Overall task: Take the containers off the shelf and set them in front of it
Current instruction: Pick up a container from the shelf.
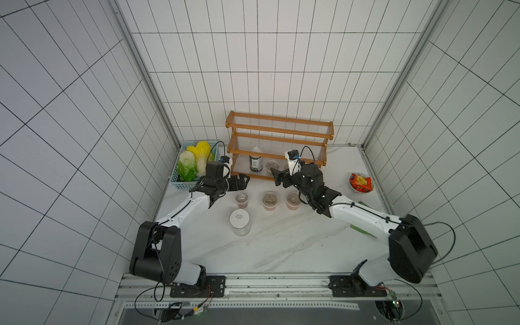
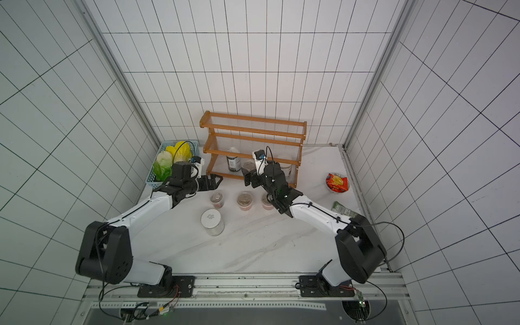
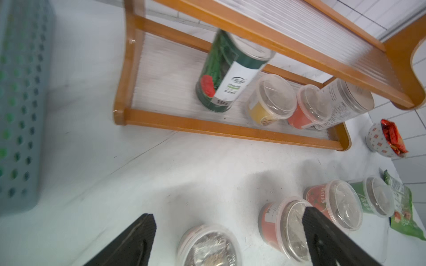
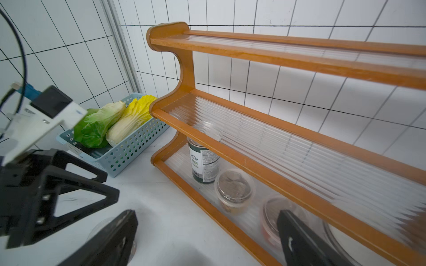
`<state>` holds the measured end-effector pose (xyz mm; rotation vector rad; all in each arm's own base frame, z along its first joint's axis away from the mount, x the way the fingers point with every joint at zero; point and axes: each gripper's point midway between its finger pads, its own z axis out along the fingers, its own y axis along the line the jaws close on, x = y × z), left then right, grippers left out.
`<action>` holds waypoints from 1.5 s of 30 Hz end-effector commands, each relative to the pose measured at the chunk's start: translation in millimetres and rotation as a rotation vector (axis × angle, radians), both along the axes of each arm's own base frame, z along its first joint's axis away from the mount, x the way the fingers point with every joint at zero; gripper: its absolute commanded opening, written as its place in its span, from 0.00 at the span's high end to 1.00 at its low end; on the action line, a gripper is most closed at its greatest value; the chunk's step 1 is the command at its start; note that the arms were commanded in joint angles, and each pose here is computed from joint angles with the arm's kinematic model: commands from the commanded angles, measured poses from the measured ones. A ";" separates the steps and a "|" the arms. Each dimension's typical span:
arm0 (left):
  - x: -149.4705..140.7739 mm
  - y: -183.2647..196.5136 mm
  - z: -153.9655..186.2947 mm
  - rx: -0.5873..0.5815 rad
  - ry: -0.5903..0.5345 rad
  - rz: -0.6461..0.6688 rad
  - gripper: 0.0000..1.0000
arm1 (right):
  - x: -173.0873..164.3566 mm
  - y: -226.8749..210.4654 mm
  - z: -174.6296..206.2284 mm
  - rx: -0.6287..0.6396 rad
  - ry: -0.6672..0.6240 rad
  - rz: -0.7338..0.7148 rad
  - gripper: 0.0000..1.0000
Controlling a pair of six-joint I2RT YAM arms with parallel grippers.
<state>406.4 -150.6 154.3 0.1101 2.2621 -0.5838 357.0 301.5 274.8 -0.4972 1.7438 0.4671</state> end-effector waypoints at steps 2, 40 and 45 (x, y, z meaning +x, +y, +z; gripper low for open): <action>42.0 -13.5 12.3 0.091 -0.179 -0.004 0.02 | -5.1 -74.3 -25.1 -0.178 0.169 -0.137 0.00; 184.4 -62.9 -21.7 0.161 -0.451 0.070 0.02 | 55.6 -182.3 -26.6 -0.085 0.345 -0.315 0.01; 182.3 -63.7 -21.1 0.186 -0.459 0.048 0.19 | 53.7 -180.8 -29.6 -0.081 0.353 -0.304 0.01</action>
